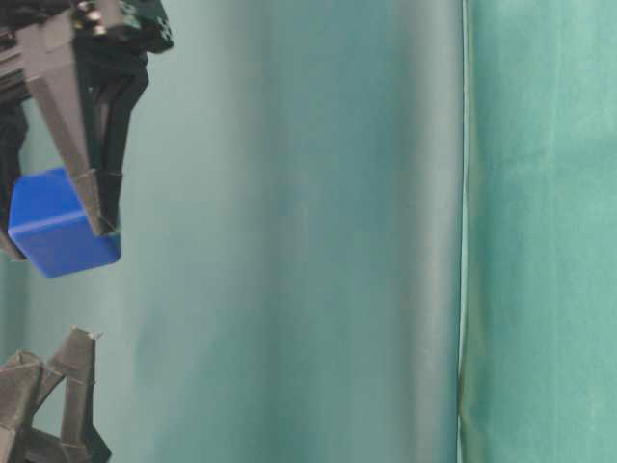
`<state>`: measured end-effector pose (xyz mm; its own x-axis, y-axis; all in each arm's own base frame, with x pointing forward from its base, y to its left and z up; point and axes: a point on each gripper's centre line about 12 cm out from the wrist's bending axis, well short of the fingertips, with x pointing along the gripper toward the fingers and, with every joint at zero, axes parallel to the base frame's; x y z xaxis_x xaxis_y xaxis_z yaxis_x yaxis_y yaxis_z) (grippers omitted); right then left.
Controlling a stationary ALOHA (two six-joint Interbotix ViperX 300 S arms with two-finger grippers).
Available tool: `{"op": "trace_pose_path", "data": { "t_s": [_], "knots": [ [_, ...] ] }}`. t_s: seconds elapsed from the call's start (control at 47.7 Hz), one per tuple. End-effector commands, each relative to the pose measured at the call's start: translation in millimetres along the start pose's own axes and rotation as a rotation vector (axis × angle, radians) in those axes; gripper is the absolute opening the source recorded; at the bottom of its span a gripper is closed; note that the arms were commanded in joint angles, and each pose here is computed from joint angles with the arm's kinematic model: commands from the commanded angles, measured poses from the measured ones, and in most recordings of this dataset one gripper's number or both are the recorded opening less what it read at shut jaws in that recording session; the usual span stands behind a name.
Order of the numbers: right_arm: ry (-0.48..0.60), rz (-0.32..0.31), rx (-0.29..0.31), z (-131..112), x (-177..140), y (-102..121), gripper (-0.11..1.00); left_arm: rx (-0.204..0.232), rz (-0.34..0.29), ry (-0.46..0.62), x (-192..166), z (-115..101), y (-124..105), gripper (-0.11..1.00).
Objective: Handover the blue block to the right arm after grasping it with the left arm, then place it in the designated position.
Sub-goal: 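Open the left gripper and pull the cube away with the right gripper, then hold the cube in the right gripper, rotating it upright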
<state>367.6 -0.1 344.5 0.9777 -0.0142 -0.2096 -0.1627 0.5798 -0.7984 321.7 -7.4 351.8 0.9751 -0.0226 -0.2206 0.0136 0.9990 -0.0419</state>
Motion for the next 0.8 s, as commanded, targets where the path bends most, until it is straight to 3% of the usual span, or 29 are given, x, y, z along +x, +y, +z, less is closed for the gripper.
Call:
{"op": "trace_pose_path", "data": {
  "t_s": [0.0, 0.356, 0.44, 0.566, 0.776],
  "knots": [
    [-0.024, -0.02, 0.112, 7.1, -4.2, -8.2, 0.6, 0.001, 0.0, -0.026, -2.7, 8.3, 0.1, 1.0],
    [0.01, -0.027, 0.711, 2.0, -4.2, -7.9, 0.6, 0.003, 0.0, -0.025, -2.2, 7.9, 0.2, 1.0],
    [0.034, -0.041, 0.817, -1.4, -4.7, -8.0, 0.6, 0.003, 0.0, -0.025, -2.2, 7.9, 0.2, 1.0],
    [0.061, -0.063, 0.921, -5.1, -6.3, -9.0, 0.59, 0.003, 0.001, -0.022, -1.8, 7.8, 0.2, 1.0],
    [0.068, -0.067, 0.956, -6.1, -6.4, -8.2, 0.59, 0.004, 0.001, -0.02, -1.8, 7.6, 0.2, 1.0]
  ]
}}
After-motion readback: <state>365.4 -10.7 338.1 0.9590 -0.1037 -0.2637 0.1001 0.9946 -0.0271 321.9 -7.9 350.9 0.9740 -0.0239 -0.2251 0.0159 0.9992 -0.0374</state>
